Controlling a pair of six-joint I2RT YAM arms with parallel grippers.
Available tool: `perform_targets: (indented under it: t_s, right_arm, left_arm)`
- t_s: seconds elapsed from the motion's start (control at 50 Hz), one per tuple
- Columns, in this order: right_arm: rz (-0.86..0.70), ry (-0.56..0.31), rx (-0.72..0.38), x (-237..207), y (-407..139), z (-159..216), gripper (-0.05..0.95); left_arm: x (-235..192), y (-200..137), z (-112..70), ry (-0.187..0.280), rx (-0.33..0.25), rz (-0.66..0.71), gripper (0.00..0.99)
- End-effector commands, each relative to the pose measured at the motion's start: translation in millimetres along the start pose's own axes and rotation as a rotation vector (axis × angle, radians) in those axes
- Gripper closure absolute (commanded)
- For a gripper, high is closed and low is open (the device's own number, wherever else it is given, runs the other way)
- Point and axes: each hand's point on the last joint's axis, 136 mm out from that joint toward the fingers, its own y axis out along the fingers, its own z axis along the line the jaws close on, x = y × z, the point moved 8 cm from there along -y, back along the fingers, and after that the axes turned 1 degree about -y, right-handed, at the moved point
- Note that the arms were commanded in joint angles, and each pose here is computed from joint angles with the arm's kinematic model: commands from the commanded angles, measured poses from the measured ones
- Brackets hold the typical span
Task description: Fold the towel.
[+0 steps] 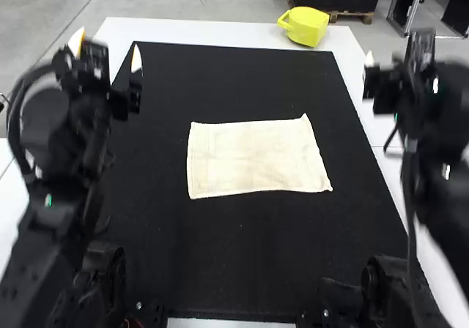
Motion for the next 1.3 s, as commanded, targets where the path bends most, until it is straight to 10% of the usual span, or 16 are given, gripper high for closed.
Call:
perform_targets:
  t_s: [0.0,0.4,0.72,1.28]
  right_arm:
    - [0.076,0.150,-0.018,11,32,-10,0.00]
    - [0.520,0.201,-0.043,-118,96,-9,0.00]
    - [0.672,0.169,0.154,-160,109,32,0.00]
    - [0.717,0.154,0.277,-206,138,83,0.00]
  left_arm:
    - [-8,28,-7.8,-0.092,-0.053,0.122,0.044]
    - [-93,119,-61.2,-0.201,-0.273,0.573,0.038]
    - [-169,137,-96.5,-0.235,-0.393,0.804,0.038]
    - [-224,157,-143.8,-0.275,-0.498,0.895,0.039]
